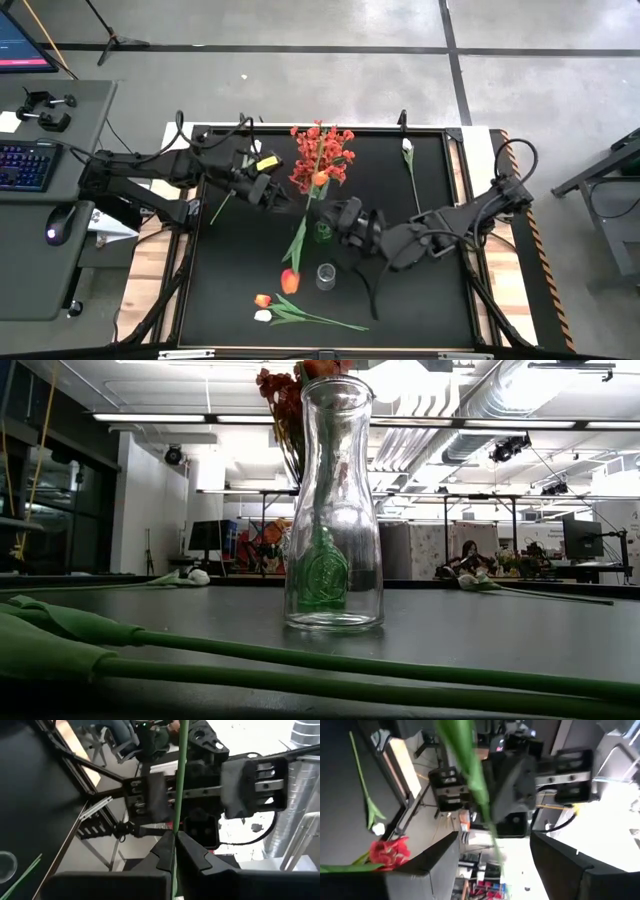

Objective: Sort flowers into vase by color
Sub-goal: Put the top orange tulip into the green flower vase

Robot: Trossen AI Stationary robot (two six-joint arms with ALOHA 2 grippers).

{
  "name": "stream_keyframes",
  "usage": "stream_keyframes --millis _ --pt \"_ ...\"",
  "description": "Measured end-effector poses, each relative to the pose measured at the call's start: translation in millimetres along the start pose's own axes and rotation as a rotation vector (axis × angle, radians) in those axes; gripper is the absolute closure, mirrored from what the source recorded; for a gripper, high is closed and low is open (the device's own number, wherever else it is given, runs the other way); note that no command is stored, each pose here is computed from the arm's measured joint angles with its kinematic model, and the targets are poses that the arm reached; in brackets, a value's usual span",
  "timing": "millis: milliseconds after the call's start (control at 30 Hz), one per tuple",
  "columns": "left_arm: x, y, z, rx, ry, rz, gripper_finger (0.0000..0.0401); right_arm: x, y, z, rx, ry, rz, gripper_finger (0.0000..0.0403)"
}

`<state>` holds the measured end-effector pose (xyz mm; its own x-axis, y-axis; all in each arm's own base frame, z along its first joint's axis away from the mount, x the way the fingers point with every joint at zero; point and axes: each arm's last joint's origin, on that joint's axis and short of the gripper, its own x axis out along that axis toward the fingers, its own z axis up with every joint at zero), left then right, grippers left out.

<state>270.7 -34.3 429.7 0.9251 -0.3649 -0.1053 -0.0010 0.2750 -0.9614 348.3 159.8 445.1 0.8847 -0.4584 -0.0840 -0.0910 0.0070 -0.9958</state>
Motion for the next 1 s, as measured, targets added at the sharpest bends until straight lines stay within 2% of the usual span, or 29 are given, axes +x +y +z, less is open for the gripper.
stream_keyframes --millis 100,400,800,1000 --pt "1 -1 -4 0.001 0.011 0.0 0.0401 2 -2 -1 -0.001 0.001 -0.01 0.0187" --pt "1 -1 -4 0.002 0.009 -0.001 0.0401 14 1 -9 0.058 -0.021 0.022 0.0262" --pt "1 2 -4 -0.001 0.002 0.03 0.0401 26 12 -6 0.048 -0.037 0.054 0.0286" --pt "1 3 -2 0.013 -0.005 0.033 0.0401 26 11 -6 0.059 -0.017 0.042 0.0353"
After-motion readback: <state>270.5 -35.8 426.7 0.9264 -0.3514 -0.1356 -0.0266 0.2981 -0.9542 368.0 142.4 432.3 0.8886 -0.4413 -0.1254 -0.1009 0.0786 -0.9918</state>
